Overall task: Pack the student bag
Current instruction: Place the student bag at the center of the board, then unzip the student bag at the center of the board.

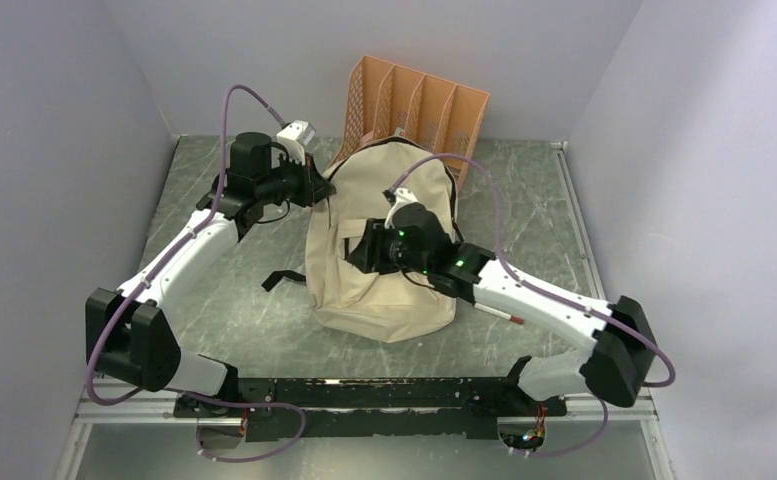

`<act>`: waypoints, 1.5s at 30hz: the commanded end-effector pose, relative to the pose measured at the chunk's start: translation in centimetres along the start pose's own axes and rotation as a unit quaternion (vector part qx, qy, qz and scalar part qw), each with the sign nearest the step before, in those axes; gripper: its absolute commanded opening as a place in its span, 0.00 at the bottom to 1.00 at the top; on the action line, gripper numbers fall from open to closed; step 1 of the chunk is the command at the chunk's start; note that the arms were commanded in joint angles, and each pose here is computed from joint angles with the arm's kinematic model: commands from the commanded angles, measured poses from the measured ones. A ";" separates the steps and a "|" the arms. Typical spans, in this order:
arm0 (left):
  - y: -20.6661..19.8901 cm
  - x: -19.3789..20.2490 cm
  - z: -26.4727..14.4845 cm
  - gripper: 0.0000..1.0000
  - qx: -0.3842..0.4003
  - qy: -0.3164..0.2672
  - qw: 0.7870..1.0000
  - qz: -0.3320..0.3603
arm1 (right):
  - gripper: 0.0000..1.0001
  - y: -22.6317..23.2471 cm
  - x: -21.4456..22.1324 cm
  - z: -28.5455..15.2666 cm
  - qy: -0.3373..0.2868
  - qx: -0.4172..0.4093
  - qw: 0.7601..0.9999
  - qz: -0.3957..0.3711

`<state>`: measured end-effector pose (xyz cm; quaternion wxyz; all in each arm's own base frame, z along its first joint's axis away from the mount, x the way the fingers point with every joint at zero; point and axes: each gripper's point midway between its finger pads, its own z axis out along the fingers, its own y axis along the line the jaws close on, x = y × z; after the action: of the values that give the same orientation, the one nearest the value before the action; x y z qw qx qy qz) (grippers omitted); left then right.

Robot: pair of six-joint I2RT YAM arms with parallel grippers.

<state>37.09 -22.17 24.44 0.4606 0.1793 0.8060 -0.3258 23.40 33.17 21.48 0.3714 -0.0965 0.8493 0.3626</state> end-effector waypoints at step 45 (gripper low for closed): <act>-3.1 -6.8 -2.6 0.05 0.010 -0.097 0.994 0.052 | 0.00 -7.2 -2.2 1.8 -0.063 0.162 0.981 -0.086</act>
<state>36.55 -22.74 25.59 0.4693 0.1858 0.7981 -0.3289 28.30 32.25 18.74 0.4517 -0.1020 0.8529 0.2411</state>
